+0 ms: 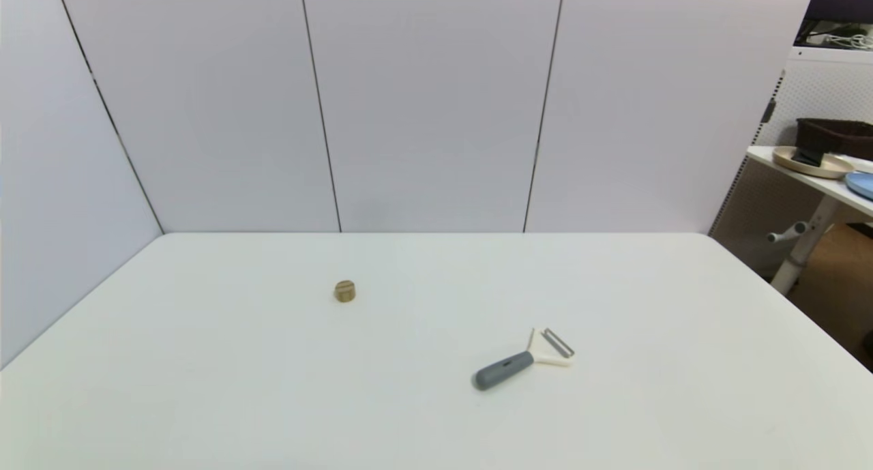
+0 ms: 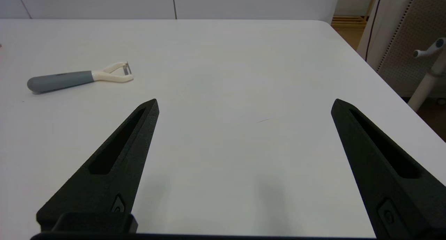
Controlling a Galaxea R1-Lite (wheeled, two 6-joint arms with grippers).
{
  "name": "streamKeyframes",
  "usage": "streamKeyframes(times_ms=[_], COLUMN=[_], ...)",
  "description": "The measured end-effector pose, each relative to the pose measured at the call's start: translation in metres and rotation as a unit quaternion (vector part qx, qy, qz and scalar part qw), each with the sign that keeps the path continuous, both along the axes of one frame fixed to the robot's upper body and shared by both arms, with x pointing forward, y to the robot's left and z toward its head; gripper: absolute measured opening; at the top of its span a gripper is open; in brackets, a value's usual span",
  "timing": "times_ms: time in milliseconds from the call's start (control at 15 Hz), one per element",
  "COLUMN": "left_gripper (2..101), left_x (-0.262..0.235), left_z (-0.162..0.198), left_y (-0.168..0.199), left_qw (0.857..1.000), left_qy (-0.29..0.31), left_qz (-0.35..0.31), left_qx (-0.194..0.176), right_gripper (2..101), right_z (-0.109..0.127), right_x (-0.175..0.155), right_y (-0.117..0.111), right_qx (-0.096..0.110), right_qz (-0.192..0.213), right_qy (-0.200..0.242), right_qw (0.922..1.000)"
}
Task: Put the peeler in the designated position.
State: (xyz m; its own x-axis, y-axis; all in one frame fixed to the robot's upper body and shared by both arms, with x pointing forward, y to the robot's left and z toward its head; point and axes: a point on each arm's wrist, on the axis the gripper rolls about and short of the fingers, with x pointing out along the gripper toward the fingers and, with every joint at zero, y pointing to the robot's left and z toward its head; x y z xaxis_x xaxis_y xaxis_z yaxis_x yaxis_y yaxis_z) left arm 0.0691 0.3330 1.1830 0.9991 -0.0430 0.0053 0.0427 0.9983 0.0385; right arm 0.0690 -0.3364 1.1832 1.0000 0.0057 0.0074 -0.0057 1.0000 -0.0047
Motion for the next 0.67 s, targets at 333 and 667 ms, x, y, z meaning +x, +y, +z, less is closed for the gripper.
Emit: streamKeyframes(times_ms=[333, 667], left_gripper=[98.6, 98.6], left_x=[0.0, 0.0], left_z=[0.0, 0.0], left_y=[0.0, 0.0], left_qw=[1.0, 1.0], left_qy=[0.0, 0.0], left_qz=[0.0, 0.0], left_qx=[0.0, 0.0], right_gripper=[98.0, 98.0], right_z=[-0.0001, -0.0001], right_x=[0.0, 0.0], right_y=[0.0, 0.0], right_qx=[0.0, 0.0], right_qz=[0.0, 0.0], right_qy=[0.0, 0.0], right_qw=[1.0, 1.0])
